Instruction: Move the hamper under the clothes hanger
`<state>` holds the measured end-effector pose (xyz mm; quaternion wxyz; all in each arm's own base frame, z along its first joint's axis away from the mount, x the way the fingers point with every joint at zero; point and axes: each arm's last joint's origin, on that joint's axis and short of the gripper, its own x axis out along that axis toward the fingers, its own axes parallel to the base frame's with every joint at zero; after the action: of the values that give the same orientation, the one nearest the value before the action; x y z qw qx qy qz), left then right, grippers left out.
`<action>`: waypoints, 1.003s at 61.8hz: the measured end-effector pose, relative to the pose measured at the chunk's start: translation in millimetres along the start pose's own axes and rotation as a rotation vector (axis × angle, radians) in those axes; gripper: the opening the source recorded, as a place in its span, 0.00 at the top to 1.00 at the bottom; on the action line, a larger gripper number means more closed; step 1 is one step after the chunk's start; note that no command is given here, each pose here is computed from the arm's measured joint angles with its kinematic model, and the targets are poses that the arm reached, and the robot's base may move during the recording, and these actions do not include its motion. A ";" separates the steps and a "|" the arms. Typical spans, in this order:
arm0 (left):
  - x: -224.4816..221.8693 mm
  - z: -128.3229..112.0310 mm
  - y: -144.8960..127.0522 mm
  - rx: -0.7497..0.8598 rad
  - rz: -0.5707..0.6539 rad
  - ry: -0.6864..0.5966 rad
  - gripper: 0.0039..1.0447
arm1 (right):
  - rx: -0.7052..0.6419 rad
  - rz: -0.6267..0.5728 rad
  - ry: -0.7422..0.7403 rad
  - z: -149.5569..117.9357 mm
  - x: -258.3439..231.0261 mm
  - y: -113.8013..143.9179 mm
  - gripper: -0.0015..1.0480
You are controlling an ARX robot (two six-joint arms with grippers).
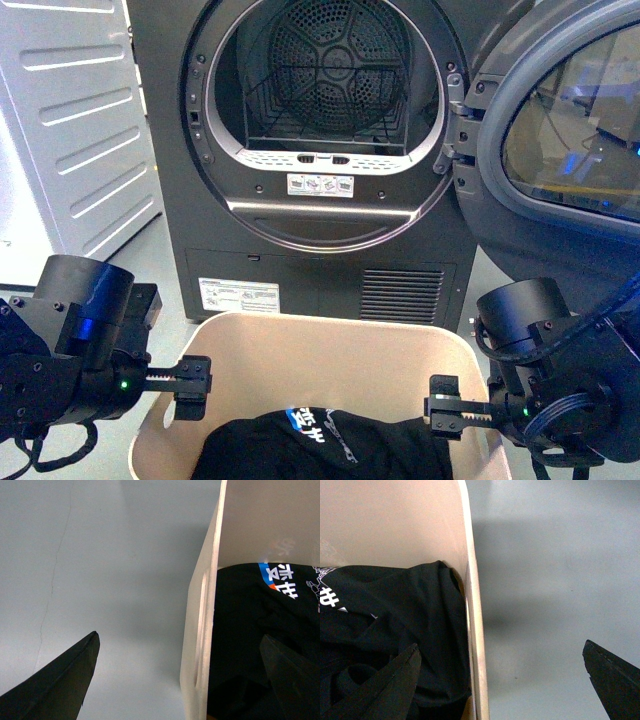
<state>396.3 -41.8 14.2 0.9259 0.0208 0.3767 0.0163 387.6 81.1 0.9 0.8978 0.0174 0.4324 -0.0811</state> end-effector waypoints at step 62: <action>11.6 -12.7 -31.6 0.040 0.012 0.035 0.96 | -0.051 -0.042 0.067 -10.6 16.8 -8.5 0.98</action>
<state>396.2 -72.5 -4.5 0.9185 0.0411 0.3931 0.0146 388.4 71.6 -18.5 0.8811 -0.0119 0.4645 -0.0883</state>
